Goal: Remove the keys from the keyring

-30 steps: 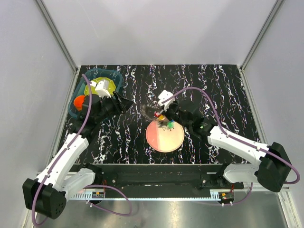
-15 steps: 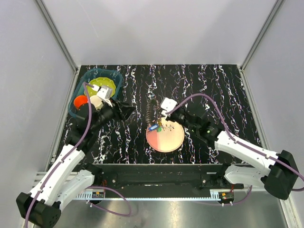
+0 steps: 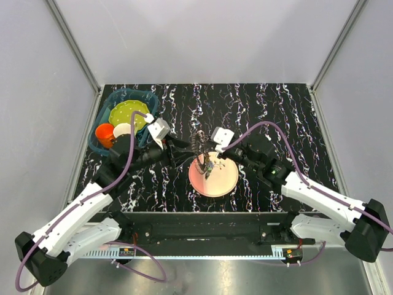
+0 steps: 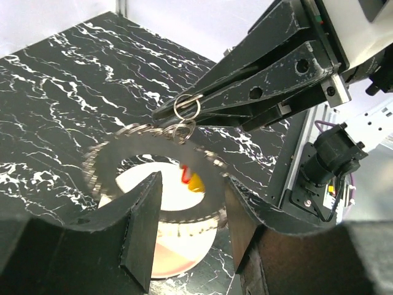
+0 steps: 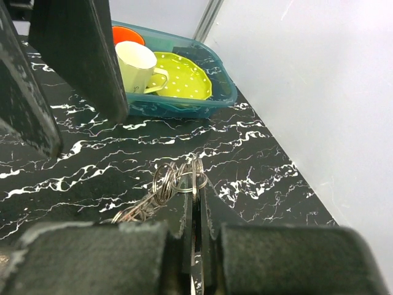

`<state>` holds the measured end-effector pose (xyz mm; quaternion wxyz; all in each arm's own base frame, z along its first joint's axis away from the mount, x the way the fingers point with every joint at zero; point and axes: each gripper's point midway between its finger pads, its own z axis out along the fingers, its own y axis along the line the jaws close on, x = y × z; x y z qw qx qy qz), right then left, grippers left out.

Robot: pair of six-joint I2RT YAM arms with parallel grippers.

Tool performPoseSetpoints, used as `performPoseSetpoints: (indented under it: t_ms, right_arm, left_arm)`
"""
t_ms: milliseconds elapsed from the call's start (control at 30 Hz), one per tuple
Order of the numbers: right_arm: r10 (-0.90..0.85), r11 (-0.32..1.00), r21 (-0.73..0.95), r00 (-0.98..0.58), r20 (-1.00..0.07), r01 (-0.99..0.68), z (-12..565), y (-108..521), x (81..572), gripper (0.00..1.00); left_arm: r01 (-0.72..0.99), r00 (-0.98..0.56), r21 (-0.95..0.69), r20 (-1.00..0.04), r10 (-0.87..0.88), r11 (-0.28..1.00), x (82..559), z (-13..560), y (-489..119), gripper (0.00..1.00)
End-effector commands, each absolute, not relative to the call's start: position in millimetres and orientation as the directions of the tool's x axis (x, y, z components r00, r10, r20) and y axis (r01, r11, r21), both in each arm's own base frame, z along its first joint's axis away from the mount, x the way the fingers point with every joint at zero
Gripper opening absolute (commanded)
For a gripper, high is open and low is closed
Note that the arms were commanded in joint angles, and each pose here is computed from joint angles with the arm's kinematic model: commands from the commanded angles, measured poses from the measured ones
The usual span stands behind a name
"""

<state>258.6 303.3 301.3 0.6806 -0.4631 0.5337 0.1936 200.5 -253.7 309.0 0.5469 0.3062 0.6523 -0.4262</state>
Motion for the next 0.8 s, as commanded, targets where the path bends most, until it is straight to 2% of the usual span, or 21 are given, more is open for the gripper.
performPoseSetpoints:
  t_ms: [0,367,667,767]
  right_arm:
    - [-0.111,0.510,-0.425,0.433,-0.895,-0.748,341,304,249,0.00]
    - [-0.092,0.421,-0.437,0.441,-0.893,-0.795,331,309,230,0.00]
    - [-0.080,0.412,-0.444,0.454,-0.888,-0.796,336,308,226,0.00]
    - [-0.073,0.406,-0.446,0.458,-0.886,-0.798,338,307,223,0.00]
  left_arm:
    - [0.917,-0.108,-0.139,-0.989,-0.102,0.374,195,343,-268,0.47]
    - [0.932,-0.114,-0.135,-0.990,-0.079,0.338,196,335,-280,0.46]
    - [0.969,-0.156,-0.166,-0.986,-0.066,0.183,172,336,-290,0.46]
    - [0.970,-0.155,-0.166,-0.985,-0.072,0.177,171,338,-291,0.46]
